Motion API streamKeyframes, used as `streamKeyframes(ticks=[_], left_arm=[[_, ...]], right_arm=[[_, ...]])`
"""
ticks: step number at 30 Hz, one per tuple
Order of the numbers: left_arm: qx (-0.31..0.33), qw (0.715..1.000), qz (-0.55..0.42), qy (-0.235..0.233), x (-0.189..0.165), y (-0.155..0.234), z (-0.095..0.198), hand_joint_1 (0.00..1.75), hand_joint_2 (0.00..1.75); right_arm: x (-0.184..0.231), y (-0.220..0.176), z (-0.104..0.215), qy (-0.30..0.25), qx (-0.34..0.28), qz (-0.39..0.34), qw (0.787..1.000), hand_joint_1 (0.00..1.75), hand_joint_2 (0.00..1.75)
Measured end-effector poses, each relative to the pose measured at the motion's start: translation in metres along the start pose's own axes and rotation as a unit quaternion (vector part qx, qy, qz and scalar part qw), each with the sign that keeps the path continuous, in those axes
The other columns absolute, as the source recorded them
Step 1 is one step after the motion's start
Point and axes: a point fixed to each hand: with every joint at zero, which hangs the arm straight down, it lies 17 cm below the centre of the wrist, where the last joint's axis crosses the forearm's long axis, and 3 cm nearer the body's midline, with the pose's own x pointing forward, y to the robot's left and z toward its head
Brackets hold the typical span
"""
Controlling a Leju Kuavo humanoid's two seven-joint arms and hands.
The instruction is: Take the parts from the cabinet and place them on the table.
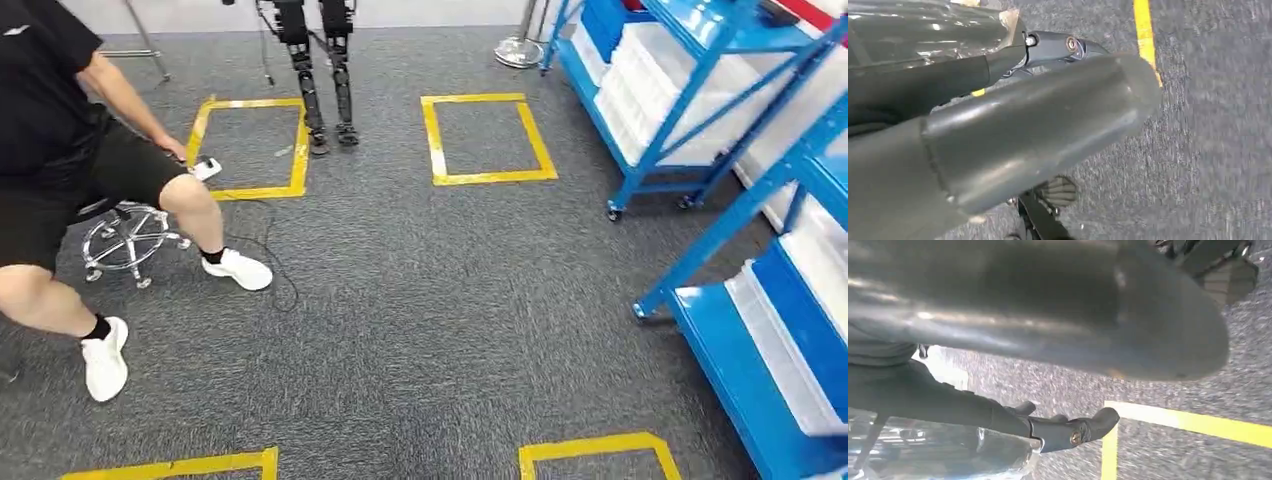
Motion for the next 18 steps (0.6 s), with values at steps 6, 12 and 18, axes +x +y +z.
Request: streamKeyframes(ticks=[6,12,18], left_arm=[[-0.006,1.000,-0.002,-0.002,0.0009,-0.0035,0.0005,0.00,0.00],[-0.010,1.000,-0.003,-0.006,0.0071,-0.0083,-0.0023,0.00,0.00],[-0.011,1.000,-0.004,0.000,0.0022,-0.0091,0.0001,0.00,0.00]], right_arm=[[0.0038,-0.0023,-0.0007,-0.003,0.001,0.000,1.000,0.00,0.00],[0.0018,-0.0045,-0.0012,-0.002,0.001,0.001,1.000,0.00,0.00],[0.0010,-0.0042,-0.0011,-0.002,0.001,0.001,1.000,0.00,0.00]])
